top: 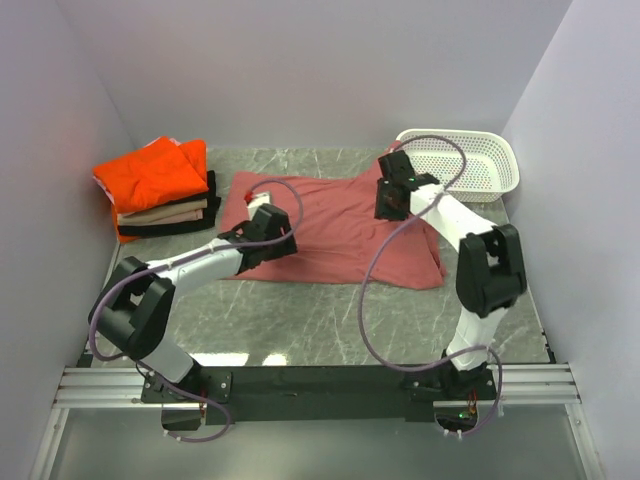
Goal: Fold and stack the t-shirts
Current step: Fold the tshirt
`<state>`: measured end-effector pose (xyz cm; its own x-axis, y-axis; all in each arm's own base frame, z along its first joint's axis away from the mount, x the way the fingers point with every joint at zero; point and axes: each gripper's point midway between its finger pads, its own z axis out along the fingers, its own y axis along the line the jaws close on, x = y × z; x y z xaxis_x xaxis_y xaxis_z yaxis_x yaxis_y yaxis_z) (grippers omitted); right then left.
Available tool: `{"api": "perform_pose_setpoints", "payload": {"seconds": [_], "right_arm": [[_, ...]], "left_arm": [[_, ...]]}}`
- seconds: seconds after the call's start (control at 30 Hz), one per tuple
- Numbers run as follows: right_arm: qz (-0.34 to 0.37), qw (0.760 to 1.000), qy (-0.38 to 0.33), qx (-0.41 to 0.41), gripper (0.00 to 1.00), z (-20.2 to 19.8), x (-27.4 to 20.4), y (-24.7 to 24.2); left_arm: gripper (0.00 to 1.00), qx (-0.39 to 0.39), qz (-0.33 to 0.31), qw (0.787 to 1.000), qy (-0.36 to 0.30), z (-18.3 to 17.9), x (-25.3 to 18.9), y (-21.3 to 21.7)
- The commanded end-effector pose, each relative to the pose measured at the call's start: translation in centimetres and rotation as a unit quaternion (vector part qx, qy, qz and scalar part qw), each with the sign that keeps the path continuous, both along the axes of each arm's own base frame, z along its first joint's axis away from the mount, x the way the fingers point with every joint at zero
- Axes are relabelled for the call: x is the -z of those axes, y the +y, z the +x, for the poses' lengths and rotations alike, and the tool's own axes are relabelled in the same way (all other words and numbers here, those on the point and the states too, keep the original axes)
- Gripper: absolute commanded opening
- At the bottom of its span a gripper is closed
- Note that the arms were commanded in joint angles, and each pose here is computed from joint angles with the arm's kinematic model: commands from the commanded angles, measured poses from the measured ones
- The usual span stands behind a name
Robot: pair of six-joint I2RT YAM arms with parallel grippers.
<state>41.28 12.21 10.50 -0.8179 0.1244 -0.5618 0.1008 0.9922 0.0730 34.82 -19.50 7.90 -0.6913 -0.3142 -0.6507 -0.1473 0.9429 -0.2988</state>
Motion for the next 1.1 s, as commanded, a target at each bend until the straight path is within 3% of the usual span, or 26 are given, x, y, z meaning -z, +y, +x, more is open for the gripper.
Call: {"api": "perform_pose_setpoints", "payload": {"seconds": [0.0, 0.4, 0.87, 0.93, 1.03, 1.07], "right_arm": [[0.031, 0.999, 0.013, -0.027, 0.39, 1.4, 1.0, 2.5], [0.030, 0.996, 0.058, -0.061, 0.39, 1.8, 5.7, 5.6], [-0.009, 0.994, 0.085, -0.067, 0.40, 2.1, 8.6, 5.6], [-0.016, 0.994, 0.089, -0.063, 0.37, 2.1, 8.7, 5.3], [-0.027, 0.994, 0.085, -0.055, 0.27, 2.0, 8.4, 4.7], [-0.028, 0.995, 0.081, -0.054, 0.18, 2.0, 7.9, 4.7]], "left_arm": [[0.73, 0.029, -0.067, 0.996, -0.042, -0.1, -2.5, -4.4], [0.73, 0.116, -0.085, 0.989, -0.030, -2.6, 0.0, -12.6], [0.73, 0.116, -0.068, 0.991, 0.018, -6.2, 4.6, -11.9], [0.73, 0.114, -0.069, 0.991, 0.021, -6.5, 4.8, -11.7], [0.73, 0.108, -0.065, 0.992, 0.028, -7.0, 5.4, -11.1], [0.73, 0.108, -0.061, 0.992, 0.031, -7.2, 5.7, -10.8]]}}
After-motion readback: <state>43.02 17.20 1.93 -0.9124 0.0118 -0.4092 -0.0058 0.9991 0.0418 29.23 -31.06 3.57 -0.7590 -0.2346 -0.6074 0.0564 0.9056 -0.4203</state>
